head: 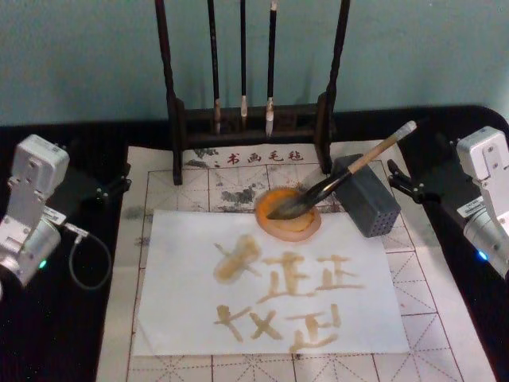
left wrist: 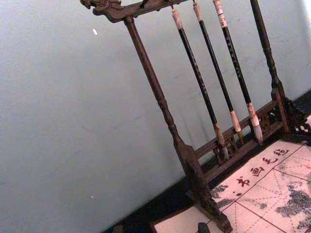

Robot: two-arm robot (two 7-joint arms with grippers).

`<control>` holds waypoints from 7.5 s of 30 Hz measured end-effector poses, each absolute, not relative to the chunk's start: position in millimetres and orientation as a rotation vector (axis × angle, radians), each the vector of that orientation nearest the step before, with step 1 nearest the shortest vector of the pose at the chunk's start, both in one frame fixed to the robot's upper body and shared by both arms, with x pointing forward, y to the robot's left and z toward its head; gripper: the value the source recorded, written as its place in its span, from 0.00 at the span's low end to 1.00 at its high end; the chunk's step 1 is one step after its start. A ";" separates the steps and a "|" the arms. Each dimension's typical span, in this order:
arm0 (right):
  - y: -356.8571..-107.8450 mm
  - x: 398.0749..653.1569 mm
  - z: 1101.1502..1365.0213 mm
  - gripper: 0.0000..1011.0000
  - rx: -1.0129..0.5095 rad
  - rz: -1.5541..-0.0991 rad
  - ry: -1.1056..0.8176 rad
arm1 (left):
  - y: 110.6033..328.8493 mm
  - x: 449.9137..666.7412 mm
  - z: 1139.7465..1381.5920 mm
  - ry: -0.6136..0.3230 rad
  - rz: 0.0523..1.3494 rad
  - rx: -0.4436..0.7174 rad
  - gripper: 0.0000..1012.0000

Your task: Pick up the brush from the inkstone, write on the paper, then place the brush back to its original position.

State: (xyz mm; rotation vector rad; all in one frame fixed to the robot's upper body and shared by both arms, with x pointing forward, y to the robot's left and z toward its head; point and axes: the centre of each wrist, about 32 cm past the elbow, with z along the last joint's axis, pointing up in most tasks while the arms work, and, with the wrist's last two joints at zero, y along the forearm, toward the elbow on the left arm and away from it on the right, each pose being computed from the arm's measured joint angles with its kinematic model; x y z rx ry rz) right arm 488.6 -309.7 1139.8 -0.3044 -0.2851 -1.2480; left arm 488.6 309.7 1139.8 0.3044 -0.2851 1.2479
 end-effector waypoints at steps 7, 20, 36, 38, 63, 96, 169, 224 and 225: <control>-309.6 488.6 1139.8 0.99 -0.304 -1.248 -0.285 | 309.7 488.6 1139.8 -0.285 1.248 0.304 0.99; -309.7 488.6 1139.8 0.99 -0.304 -1.248 -0.285 | 309.7 488.6 1139.8 -0.285 1.248 0.304 0.99; -309.7 488.7 1139.8 0.99 -0.304 -1.248 -0.285 | 309.7 488.6 1139.8 -0.285 1.248 0.304 0.99; -309.7 488.6 1139.8 0.99 -0.304 -1.248 -0.285 | 309.7 488.6 1139.8 -0.285 1.248 0.304 0.99; -309.7 488.6 1139.8 0.99 -0.304 -1.248 -0.285 | 309.7 488.6 1139.8 -0.285 1.248 0.304 0.99; -311.9 482.2 1145.0 0.99 -0.248 -1.231 -0.172 | 309.7 488.6 1139.8 -0.285 1.248 0.304 0.99; -270.9 524.9 1158.9 0.99 0.418 -1.230 0.898 | 309.7 488.6 1139.8 -0.285 1.248 0.304 0.99; -269.9 538.7 1156.5 0.72 0.427 -1.244 0.888 | 309.7 488.6 1139.8 -0.285 1.248 0.304 0.99; -270.0 538.7 1156.5 0.70 0.427 -1.244 0.888 | 309.7 488.6 1139.8 -0.285 1.248 0.305 0.99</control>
